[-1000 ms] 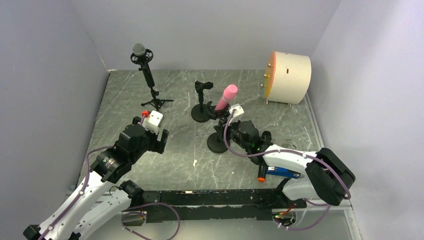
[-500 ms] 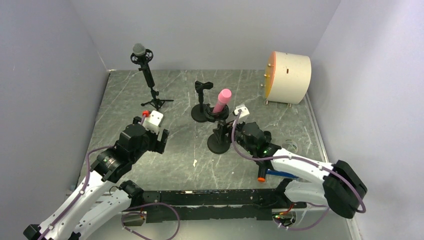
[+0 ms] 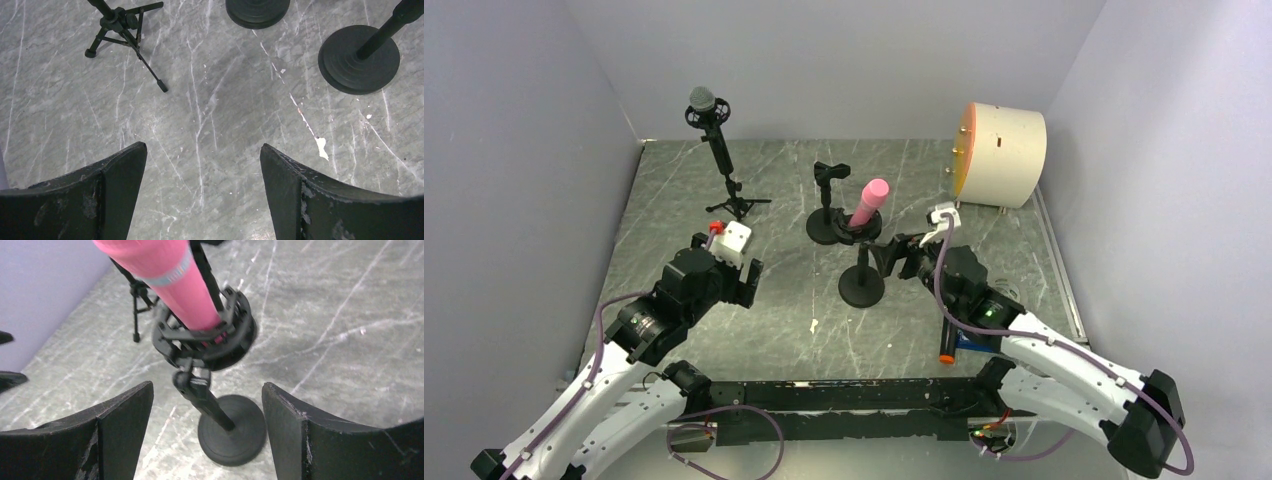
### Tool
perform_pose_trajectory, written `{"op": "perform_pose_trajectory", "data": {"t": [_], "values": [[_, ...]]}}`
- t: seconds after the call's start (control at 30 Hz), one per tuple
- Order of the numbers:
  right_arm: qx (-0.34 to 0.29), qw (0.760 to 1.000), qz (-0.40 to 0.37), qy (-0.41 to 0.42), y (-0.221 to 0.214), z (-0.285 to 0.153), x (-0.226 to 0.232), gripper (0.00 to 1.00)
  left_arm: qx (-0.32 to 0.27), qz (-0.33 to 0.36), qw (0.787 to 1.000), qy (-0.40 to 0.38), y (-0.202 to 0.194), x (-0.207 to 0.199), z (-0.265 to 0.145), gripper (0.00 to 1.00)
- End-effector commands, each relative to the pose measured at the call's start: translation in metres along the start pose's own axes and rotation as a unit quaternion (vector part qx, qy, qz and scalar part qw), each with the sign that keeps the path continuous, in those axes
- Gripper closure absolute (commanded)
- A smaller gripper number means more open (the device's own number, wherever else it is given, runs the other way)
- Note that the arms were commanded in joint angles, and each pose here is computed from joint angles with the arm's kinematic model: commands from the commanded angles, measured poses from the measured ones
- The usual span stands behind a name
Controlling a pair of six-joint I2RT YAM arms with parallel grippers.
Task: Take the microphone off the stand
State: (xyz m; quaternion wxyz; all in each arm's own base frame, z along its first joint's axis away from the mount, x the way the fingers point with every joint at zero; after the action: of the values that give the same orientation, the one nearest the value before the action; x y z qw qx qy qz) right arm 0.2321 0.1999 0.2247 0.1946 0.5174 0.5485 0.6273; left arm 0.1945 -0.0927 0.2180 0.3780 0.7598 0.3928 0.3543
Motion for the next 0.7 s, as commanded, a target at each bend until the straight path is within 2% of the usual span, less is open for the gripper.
{"op": "perform_pose_trajectory", "data": {"t": [0.0, 0.27, 0.67], "values": [[-0.031, 0.999, 0.001, 0.044, 0.044, 0.003, 0.032, 0.18, -0.024, -0.008, 1.0, -0.005, 0.016, 0.001, -0.003, 0.12], [-0.034, 0.997, -0.039, 0.057, 0.072, 0.027, 0.056, 0.18, -0.02, -0.006, 1.0, -0.011, 0.014, -0.001, -0.002, 0.12], [-0.045, 0.997, -0.069, 0.01, 0.086, 0.065, 0.057, 0.24, -0.006, -0.002, 1.0, -0.02, 0.012, -0.004, 0.002, 0.12]]}}
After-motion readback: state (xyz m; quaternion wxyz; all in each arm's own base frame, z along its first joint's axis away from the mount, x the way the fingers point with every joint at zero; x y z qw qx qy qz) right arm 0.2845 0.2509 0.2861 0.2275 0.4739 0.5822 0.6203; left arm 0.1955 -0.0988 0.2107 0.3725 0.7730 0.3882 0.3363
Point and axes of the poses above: each gripper's point midway between its finger pads, its own z axis out along the fingers, its own x axis along the line the jaws close on, y = z × x, the point moved 3 cm from there along -z, back along the fingers, and after that the axes turned 8 degrees about z, right-handed, at the moved point
